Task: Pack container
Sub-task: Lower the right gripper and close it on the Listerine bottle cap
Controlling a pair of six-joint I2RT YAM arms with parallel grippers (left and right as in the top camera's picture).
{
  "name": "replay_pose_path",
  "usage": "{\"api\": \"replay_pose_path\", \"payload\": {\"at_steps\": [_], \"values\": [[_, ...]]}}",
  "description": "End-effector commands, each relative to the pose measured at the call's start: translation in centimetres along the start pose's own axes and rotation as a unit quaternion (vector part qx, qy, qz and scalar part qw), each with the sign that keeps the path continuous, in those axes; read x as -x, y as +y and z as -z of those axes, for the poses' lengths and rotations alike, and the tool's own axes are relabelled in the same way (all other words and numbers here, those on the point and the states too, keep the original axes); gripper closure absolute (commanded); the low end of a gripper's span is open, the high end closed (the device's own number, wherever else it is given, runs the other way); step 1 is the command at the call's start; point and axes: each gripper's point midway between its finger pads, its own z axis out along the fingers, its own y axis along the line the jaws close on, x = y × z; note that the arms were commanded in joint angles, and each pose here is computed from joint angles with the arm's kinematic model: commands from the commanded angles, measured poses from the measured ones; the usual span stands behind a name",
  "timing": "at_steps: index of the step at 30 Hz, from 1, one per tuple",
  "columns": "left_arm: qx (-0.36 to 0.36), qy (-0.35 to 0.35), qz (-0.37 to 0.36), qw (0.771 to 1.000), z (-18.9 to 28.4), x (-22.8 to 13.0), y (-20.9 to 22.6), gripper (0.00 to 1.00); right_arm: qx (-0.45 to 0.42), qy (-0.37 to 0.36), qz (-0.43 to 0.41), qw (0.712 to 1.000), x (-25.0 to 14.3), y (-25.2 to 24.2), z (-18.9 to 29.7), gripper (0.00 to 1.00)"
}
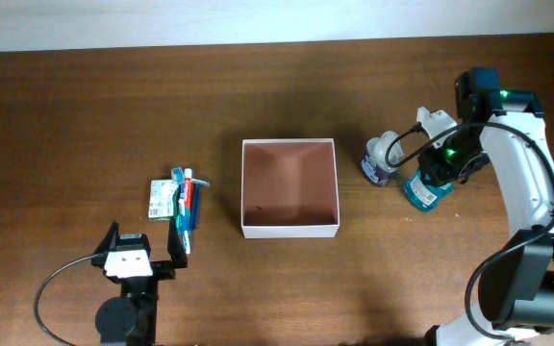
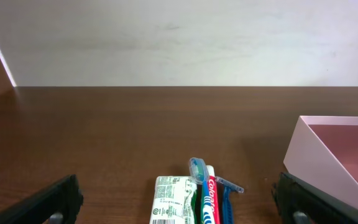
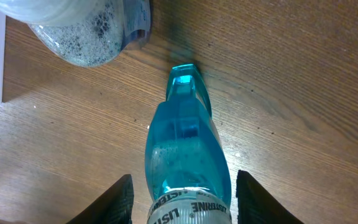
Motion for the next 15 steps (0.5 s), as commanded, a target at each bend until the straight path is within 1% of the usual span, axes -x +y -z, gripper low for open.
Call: {"api": "replay_pose_path", "payload": {"at_steps": [1,13,14,15], "values": [[-0.003,-0.001,-0.007,1.0,-0.01,-0.13,-0.09,0.0,0.0,0.007,0.006,1.0,-0.22,-0.26,-0.42,0.54],[-0.003,-0.001,-0.007,1.0,-0.01,-0.13,-0.09,0.0,0.002,0.01,0.005,1.0,-0.37,-0.19,-0.92,0.53],[-0.003,-0.001,-0.007,1.0,-0.01,-0.13,-0.09,0.0,0.002,0.01,0.005,1.0,-0.38,-0.19,-0.93,0.52],[-0.003,-0.001,-0.007,1.0,-0.01,-0.13,-0.09,0.01,0.002,0.01,0.005,1.0,-0.36,-0.2,-0.93,0.48]]}}
